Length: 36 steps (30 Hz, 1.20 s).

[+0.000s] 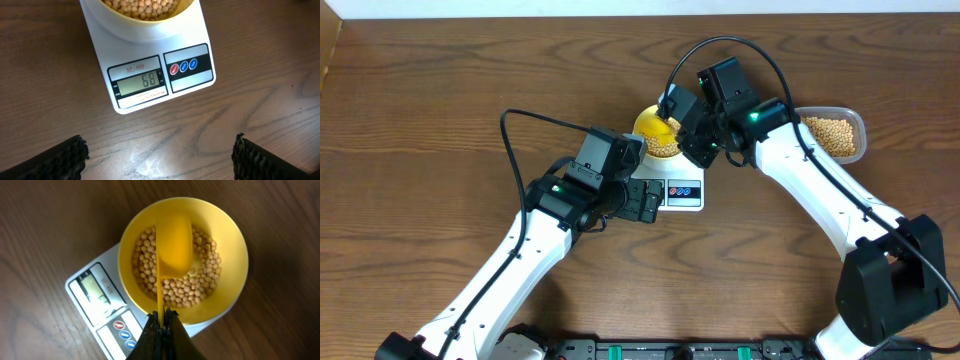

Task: Scoop item into bowl and weigh 50g on scale
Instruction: 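Tilt the scoop over the bowl to pour chickpeas in, then carry the scoop right back to the chickpea tub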

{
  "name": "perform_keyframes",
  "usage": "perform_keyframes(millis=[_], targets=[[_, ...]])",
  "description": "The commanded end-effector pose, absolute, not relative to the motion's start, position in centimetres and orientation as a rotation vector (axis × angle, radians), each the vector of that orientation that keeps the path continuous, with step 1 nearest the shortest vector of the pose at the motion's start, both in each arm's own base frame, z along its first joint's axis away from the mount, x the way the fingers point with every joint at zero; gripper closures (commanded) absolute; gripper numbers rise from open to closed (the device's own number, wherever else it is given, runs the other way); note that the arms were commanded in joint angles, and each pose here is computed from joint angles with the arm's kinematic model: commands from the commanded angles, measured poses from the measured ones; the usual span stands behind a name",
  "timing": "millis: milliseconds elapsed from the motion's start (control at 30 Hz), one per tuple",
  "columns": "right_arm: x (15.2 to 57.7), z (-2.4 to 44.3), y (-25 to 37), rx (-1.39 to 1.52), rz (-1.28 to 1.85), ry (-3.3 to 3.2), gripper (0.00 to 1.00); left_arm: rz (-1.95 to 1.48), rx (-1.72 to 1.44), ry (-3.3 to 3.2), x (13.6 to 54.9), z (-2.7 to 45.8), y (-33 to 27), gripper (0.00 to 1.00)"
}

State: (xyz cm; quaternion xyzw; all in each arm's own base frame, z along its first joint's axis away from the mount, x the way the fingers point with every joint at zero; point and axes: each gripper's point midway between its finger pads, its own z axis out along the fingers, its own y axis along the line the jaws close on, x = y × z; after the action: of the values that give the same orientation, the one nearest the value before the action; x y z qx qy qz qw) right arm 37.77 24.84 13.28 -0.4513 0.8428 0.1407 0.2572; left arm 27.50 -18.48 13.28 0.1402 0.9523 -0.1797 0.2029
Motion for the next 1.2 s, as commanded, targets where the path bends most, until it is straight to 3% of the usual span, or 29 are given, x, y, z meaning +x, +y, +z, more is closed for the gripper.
perform_keyframes(millis=[0, 533, 1167], targets=[[37.0, 12.7, 25.6, -1.2, 0.456, 2.322, 0.99, -0.506, 0.399, 2.651, 27.3, 13.4, -18.4, 0.06], [38.0, 12.8, 24.1, -0.969, 0.517, 2.438, 0.99, -0.506, 0.399, 2.651, 27.3, 13.4, -18.4, 0.06], [38.9, 15.3, 22.1, -0.595, 0.972, 2.495, 0.99, -0.506, 0.399, 2.651, 27.3, 13.4, -18.4, 0.06]])
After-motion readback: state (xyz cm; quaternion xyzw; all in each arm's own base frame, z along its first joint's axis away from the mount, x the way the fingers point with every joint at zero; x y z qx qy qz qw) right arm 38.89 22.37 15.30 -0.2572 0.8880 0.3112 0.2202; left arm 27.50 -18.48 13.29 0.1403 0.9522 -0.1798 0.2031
